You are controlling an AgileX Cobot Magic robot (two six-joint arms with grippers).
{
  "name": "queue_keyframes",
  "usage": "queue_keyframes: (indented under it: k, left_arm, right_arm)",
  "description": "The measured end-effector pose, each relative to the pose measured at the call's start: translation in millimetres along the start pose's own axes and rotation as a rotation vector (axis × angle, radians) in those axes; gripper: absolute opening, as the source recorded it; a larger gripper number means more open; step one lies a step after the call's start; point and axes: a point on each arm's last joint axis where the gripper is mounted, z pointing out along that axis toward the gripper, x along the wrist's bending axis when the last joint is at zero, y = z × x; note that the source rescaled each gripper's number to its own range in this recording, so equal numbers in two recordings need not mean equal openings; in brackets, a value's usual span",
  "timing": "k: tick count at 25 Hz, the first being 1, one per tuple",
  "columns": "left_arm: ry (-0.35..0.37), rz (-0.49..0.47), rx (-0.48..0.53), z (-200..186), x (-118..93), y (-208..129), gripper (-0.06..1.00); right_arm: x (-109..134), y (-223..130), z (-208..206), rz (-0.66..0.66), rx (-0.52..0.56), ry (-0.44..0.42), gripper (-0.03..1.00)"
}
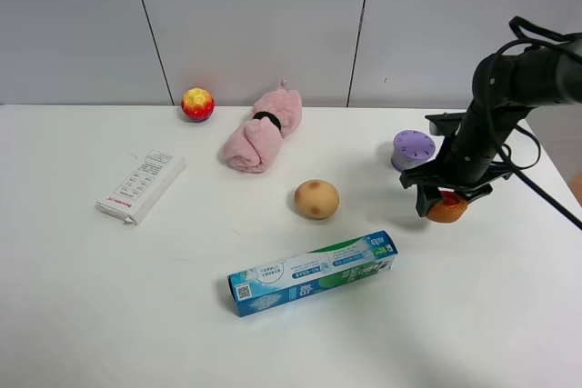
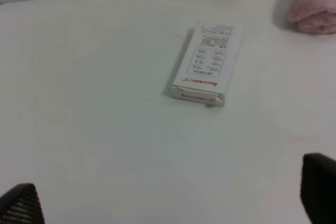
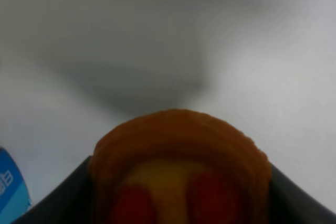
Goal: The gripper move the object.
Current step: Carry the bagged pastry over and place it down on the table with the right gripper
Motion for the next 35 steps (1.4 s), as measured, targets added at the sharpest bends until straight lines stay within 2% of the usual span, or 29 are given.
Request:
queue_keyframes:
  k: [7,29,30,34,35]
  left_arm:
    - [0.000,0.000,0.000,0,0,0,1.00]
    - [0.000,0.000,0.000,0,0,0,1.00]
    - [0.000,0.000,0.000,0,0,0,1.00]
    - [0.000,0.000,0.000,0,0,0,1.00]
    - [0.000,0.000,0.000,0,0,0,1.00]
  right_arm:
    - [10,2,17,-0.032,0.029,0.000,0.00]
    - [10,3,17,-0.009,0.018,-0.001,0.02]
    - [10,3,17,-0.009,0.018,-0.001,0.07]
    - [10,3,17,-0.002,0.018,-0.001,0.41]
    - [10,3,17,-0.002,0.018,-0.001,0.47]
